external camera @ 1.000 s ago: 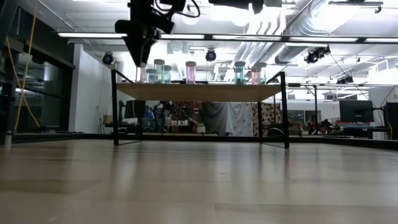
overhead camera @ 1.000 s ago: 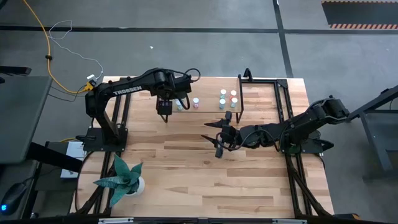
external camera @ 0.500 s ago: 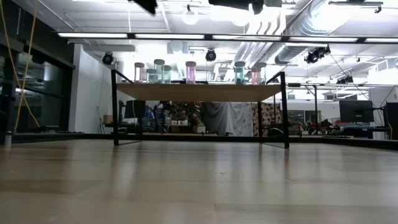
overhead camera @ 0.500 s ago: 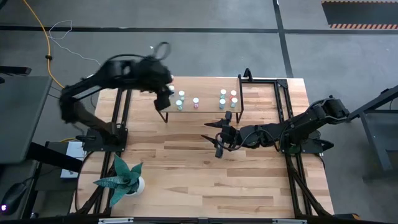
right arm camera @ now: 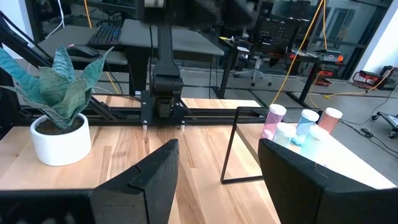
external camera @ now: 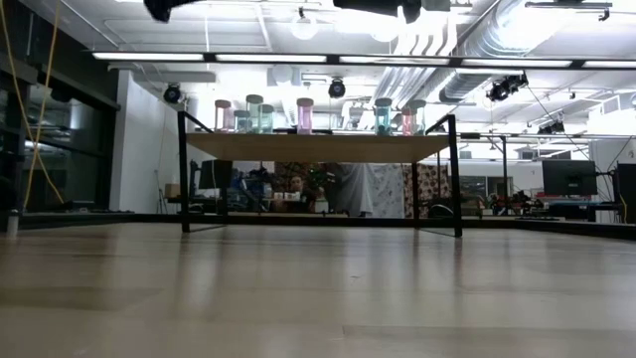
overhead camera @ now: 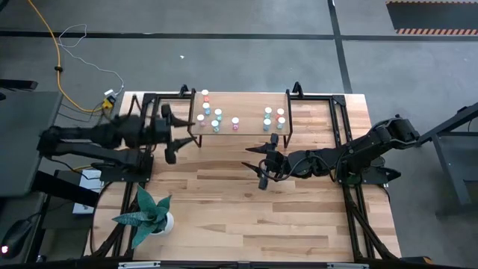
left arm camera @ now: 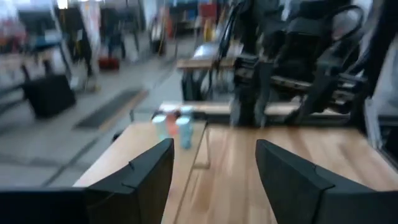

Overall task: Pick and place medicine bottles onto shelf by color
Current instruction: Return to Home Position

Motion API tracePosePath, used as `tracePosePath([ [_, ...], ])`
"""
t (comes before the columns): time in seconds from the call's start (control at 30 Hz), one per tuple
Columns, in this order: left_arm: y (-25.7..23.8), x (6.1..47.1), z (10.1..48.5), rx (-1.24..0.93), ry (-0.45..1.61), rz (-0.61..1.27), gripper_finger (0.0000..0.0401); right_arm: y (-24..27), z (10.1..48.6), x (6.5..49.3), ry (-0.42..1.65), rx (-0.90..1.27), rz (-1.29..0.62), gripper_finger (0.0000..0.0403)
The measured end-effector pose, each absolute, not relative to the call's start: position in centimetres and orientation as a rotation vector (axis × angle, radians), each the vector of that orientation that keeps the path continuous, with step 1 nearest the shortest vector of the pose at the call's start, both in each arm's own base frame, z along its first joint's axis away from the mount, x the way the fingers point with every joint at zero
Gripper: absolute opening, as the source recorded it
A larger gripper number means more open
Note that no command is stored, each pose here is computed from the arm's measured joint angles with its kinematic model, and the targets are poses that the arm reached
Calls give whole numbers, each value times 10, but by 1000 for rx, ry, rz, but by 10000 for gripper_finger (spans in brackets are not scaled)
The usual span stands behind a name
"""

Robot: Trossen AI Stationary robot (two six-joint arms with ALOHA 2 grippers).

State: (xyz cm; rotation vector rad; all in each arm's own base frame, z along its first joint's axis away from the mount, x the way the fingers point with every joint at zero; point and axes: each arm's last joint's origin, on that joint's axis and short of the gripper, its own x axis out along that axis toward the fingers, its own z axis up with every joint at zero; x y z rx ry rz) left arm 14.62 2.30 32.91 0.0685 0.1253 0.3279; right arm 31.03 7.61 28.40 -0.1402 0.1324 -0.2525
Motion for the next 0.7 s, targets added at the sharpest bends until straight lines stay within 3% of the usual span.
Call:
tracePosePath([
  [0.17,20,137,285,81,-23,325,206,76,284,310,131,-150,-252,211],
  [0.4,17,122,267,0,-19,304,180,76,285,311,122,-164,-252,211],
  [0.53,13,121,248,-50,-24,284,132,76,285,310,125,-186,-251,211],
  [0.7,6,121,224,-56,-60,286,33,76,285,311,125,-186,-251,211],
])
